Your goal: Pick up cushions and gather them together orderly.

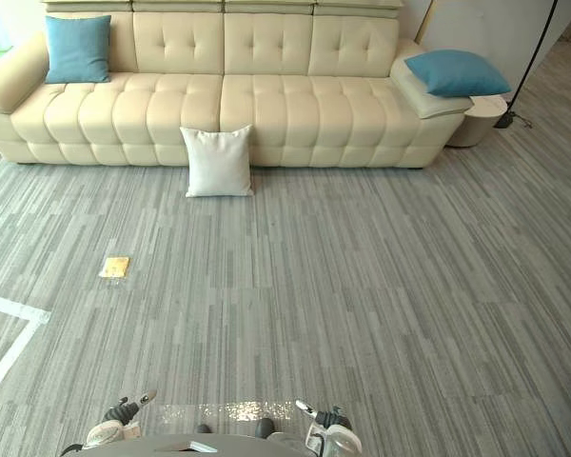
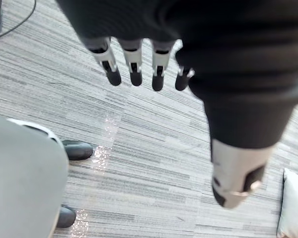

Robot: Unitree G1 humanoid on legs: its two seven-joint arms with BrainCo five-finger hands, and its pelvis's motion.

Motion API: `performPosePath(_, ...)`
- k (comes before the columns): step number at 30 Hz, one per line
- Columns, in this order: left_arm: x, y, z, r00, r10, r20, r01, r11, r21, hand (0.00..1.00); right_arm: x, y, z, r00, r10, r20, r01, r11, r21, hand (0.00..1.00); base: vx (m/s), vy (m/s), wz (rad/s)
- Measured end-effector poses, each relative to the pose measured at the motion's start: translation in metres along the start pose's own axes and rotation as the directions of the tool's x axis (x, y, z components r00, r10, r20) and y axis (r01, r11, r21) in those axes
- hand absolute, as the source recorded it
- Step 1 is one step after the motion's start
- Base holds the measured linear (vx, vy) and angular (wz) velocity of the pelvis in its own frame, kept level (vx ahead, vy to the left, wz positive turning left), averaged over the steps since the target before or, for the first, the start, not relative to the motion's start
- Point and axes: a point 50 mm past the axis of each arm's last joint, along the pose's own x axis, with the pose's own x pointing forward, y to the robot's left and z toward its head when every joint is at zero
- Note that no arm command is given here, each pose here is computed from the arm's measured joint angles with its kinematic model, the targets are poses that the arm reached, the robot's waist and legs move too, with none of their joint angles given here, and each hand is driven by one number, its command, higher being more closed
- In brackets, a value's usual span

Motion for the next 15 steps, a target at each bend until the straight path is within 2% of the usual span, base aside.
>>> performPosePath(15,0.0005,-0.0038,0.0032,0.999,-0.03,0.011,0.029,0.998,0.052,0.0,0.001,-0.0041,-0.0031,1.0,-0.013,-0.024,0.015,0.998,0.065,0.0,-0.03,-0.006,0.02)
